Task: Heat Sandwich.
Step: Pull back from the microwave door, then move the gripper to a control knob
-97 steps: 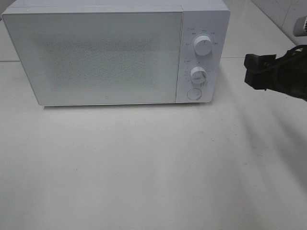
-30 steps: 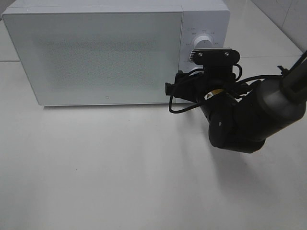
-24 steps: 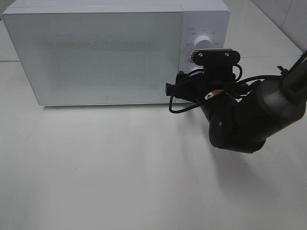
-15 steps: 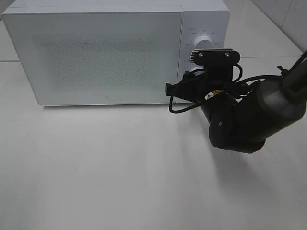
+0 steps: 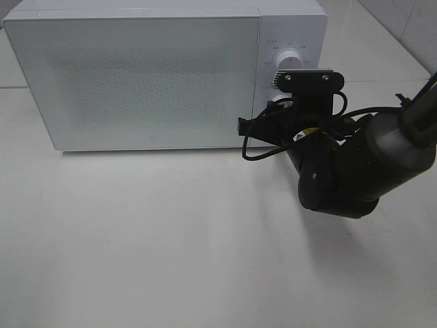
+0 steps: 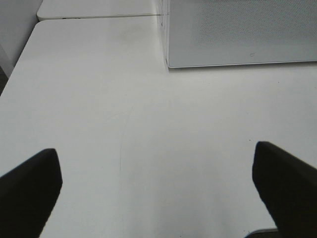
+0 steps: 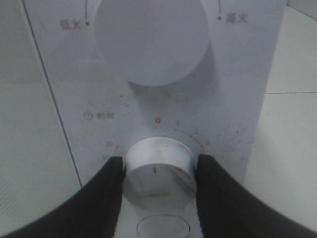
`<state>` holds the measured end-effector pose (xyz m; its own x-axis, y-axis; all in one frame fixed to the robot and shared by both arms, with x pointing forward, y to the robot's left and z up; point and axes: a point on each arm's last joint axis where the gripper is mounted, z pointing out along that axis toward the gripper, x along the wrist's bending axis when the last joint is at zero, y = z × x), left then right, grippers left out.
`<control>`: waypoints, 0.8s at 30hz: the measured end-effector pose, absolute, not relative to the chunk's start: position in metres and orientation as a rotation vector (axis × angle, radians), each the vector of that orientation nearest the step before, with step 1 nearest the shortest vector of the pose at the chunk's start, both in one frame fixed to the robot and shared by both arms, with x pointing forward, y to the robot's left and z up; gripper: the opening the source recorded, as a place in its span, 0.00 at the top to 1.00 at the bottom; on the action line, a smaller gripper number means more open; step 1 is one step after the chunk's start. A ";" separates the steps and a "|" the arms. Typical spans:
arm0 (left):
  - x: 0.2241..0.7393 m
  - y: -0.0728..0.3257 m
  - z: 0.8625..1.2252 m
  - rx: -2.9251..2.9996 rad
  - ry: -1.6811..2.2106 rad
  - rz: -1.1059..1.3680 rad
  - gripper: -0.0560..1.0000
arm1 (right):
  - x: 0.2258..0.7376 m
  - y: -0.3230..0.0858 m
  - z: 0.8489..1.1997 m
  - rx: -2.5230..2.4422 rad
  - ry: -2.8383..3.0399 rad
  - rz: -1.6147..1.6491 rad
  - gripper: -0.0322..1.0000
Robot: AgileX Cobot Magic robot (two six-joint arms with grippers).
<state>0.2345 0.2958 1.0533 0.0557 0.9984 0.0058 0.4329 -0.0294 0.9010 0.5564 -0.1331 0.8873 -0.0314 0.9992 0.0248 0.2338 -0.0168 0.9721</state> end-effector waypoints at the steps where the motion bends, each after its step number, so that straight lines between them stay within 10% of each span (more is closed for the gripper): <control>1: 0.235 0.296 1.053 1.570 1.479 0.936 0.01 | 0.556 -0.133 0.887 1.381 1.397 1.129 0.55; 24: 0.235 0.296 1.053 1.570 1.479 0.936 0.01 | 0.557 -0.133 0.888 1.418 1.351 1.175 0.55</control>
